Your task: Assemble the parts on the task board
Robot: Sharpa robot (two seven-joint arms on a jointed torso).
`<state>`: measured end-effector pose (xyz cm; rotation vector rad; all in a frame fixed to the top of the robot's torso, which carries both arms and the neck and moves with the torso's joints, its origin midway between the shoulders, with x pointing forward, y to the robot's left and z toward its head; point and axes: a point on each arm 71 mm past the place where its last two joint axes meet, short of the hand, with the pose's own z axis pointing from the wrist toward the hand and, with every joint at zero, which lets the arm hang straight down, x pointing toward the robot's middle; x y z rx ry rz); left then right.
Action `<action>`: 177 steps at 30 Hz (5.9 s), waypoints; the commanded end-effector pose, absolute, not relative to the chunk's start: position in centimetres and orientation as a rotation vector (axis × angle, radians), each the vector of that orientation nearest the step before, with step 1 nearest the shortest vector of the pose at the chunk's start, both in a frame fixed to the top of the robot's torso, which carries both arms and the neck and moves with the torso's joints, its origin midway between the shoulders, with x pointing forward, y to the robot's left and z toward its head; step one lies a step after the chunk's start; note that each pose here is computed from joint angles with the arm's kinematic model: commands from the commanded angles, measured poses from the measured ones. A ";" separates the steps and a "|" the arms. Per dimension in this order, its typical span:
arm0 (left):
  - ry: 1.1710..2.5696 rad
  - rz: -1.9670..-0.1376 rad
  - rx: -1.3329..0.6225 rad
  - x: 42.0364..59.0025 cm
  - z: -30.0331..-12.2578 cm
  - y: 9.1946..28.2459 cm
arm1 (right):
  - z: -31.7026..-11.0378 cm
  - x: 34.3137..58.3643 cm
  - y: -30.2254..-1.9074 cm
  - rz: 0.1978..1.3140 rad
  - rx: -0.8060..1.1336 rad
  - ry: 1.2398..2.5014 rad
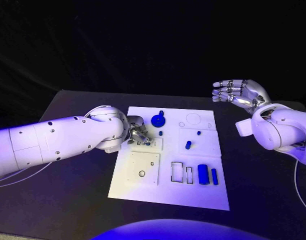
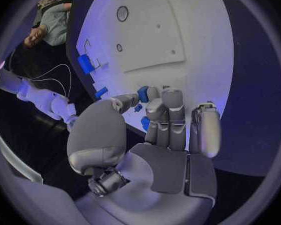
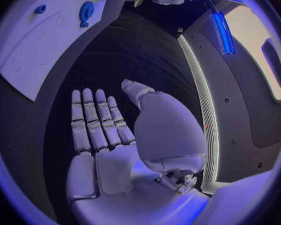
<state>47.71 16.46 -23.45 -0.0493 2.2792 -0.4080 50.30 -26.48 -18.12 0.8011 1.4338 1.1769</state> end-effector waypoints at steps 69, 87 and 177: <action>2.313 -0.223 -0.112 55.4 -19.3 20.7 | -18.9 50.3 -26.5 1.178 0.815 1.451; 2.348 -0.252 -0.103 55.0 -19.6 20.0 | -18.9 50.3 -26.4 1.178 0.812 1.447; 2.175 -0.532 -0.265 48.4 -20.0 20.8 | -19.3 50.2 -26.8 1.174 0.825 1.445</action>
